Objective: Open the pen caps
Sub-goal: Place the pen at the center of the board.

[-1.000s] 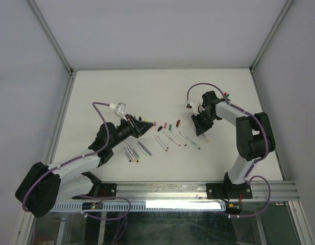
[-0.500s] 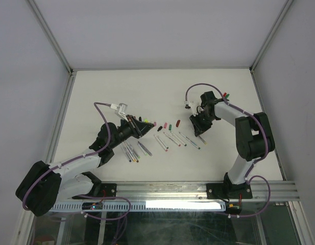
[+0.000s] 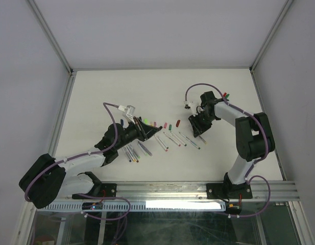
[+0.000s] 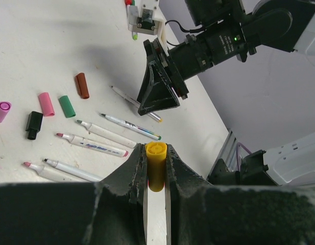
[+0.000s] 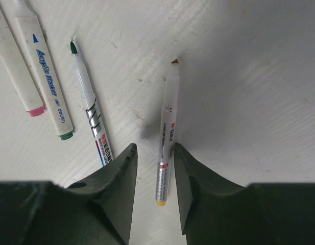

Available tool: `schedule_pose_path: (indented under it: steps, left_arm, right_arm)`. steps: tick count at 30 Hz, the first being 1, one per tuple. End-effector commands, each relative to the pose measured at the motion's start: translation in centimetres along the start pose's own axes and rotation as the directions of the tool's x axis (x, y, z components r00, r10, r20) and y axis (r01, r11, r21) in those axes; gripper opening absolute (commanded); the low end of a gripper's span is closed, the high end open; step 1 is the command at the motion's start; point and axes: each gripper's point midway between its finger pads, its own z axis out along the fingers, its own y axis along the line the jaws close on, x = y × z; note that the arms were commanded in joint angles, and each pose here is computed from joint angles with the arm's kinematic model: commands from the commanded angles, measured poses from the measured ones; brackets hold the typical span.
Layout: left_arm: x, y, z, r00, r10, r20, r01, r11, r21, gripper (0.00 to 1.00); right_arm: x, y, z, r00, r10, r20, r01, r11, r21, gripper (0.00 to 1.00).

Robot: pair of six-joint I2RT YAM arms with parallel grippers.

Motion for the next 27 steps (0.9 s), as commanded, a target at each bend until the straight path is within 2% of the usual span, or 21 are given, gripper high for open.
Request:
schedule_pose_path:
  steps: [1,11,27]
  left_arm:
    - [-1.8,-2.4,1.6,0.997,0.053,0.064,-0.056,0.997,0.051,0.00]
    - [0.0,-3.2,4.3,0.996,0.083,0.016,-0.084,0.995,0.053,0.00]
    - [3.2,-4.2,9.6,0.982,0.180,-0.054,-0.178,0.984,0.032,0.00]
  right_arm:
    - [-1.8,0.2,-1.8,0.996,-0.040,0.074,0.039,0.999,0.015,0.38]
    - [-2.7,0.4,-3.7,0.987,-0.037,0.157,0.039,0.999,-0.015,0.45]
    - [-3.6,-0.5,-6.6,0.962,-0.005,0.272,0.011,1.000,-0.019,0.46]
